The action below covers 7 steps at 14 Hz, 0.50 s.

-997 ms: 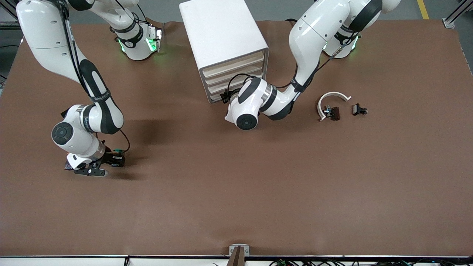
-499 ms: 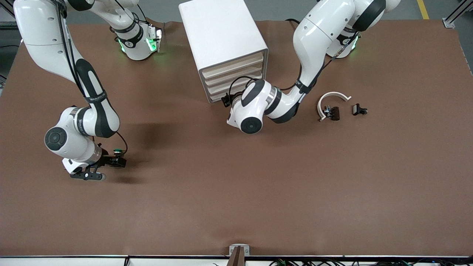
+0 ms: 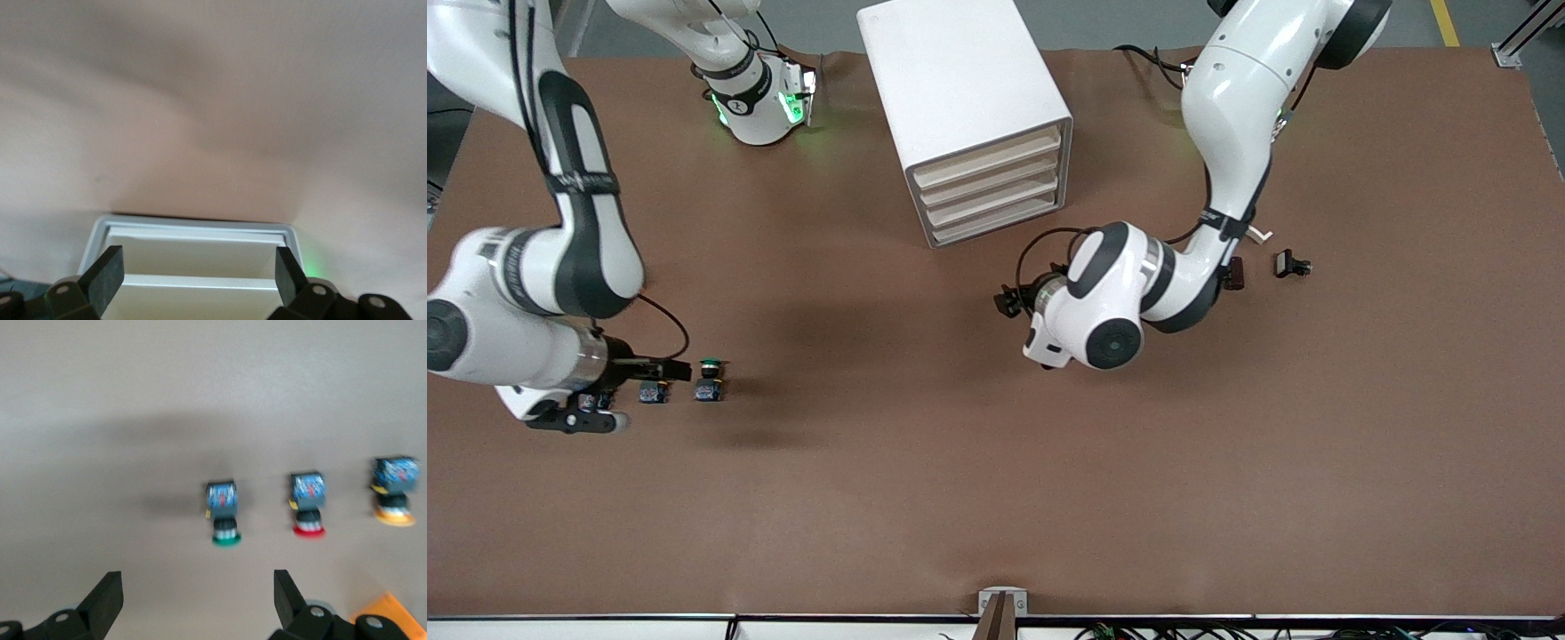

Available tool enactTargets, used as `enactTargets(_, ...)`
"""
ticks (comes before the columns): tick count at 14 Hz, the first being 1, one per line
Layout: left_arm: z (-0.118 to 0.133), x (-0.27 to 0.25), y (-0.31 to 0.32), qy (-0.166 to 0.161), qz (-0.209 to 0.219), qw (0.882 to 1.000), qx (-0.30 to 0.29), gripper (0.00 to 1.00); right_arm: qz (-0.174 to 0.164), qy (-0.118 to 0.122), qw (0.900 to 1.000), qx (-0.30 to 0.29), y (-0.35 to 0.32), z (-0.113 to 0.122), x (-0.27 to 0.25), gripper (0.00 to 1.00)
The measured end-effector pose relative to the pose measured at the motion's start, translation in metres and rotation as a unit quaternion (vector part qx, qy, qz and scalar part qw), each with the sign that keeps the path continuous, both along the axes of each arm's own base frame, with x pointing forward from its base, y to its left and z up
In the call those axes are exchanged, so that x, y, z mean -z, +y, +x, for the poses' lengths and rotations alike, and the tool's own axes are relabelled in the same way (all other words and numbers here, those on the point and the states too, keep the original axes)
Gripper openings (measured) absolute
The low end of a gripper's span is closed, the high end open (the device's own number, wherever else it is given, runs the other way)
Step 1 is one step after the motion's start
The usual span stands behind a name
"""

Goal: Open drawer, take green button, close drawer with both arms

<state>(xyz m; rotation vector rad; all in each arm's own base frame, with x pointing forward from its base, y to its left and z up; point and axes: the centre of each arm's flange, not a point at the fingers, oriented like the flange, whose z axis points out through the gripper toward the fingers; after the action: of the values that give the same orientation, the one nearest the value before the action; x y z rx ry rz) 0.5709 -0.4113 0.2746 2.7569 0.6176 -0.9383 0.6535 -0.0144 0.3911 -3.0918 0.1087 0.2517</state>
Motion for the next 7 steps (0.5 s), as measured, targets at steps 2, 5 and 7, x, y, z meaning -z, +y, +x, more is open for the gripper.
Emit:
enactTargets(2, 0.028, -0.037, 0.035, -0.047, -0.017, 0.999, 0.011, 1.0, 0.003, 0.015, 1.0, 0.0, -0.001, -0.006, -0.049, 1.0)
enactTargets(5, 0.044, -0.119, 0.089, -0.128, 0.013, 0.989, 0.075, 1.0, 0.0, 0.026, 1.0, 0.006, -0.013, -0.013, -0.094, 1.0)
enactTargets(7, 0.048, -0.154, 0.127, -0.142, 0.017, 0.984, 0.106, 1.0, -0.012, 0.018, 1.0, 0.011, -0.024, -0.018, -0.121, 1.0)
